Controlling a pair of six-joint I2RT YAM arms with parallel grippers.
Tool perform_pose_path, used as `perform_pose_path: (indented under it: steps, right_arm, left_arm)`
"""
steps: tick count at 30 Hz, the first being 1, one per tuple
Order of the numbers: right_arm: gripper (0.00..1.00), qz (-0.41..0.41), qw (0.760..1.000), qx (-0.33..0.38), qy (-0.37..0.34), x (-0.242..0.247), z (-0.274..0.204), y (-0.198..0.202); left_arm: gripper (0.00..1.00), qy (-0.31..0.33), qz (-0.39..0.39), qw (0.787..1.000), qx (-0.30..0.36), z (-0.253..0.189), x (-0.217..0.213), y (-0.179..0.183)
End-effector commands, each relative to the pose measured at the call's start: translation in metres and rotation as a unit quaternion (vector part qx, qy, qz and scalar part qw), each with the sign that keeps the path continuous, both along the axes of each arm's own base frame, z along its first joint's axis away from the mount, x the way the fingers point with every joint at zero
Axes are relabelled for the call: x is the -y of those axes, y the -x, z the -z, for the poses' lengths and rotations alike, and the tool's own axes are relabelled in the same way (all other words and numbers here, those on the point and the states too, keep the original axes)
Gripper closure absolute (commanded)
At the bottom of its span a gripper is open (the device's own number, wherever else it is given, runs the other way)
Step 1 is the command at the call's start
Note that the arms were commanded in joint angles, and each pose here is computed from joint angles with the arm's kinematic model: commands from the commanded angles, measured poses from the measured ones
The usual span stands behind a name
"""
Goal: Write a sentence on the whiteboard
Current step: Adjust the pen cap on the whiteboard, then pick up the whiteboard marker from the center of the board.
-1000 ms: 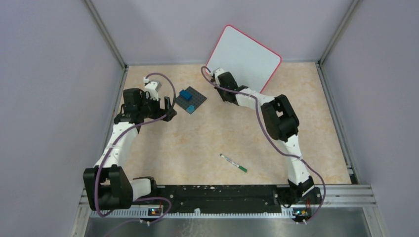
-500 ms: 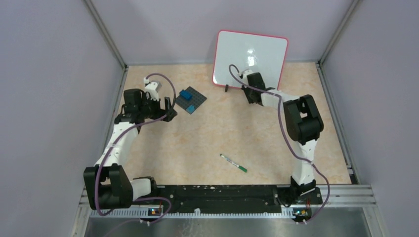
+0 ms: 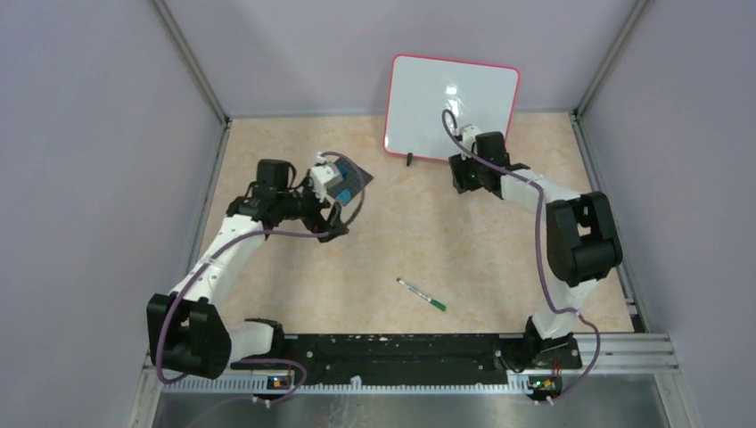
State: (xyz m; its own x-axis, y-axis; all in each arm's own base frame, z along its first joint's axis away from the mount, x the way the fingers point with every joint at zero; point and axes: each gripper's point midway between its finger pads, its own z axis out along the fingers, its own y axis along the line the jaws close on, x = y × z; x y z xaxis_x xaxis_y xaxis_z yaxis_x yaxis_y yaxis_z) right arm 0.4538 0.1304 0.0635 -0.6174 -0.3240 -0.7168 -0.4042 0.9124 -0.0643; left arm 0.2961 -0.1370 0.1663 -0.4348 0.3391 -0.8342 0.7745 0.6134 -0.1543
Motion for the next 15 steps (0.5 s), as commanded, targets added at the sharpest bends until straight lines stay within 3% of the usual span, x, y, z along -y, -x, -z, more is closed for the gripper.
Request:
perform_pose_path:
  steps: [1, 8, 15]
  right_arm:
    - [0.46, -0.017, 0.994, 0.056, -0.096, -0.013, -0.070, 0.008]
    - [0.28, -0.012, 0.991, 0.048, -0.125, 0.002, -0.086, 0.035]
    - [0.26, -0.008, 0.988, 0.012, -0.153, 0.025, -0.095, 0.060]
  left_arm:
    - [0.01, -0.084, 0.207, 0.973, 0.054, -0.001, 0.053, 0.037]
    - [0.05, -0.176, 0.408, 0.892, 0.084, 0.043, 0.131, 0.082]
    - [0.16, -0.242, 0.501, 0.825, 0.092, 0.093, 0.176, 0.096]
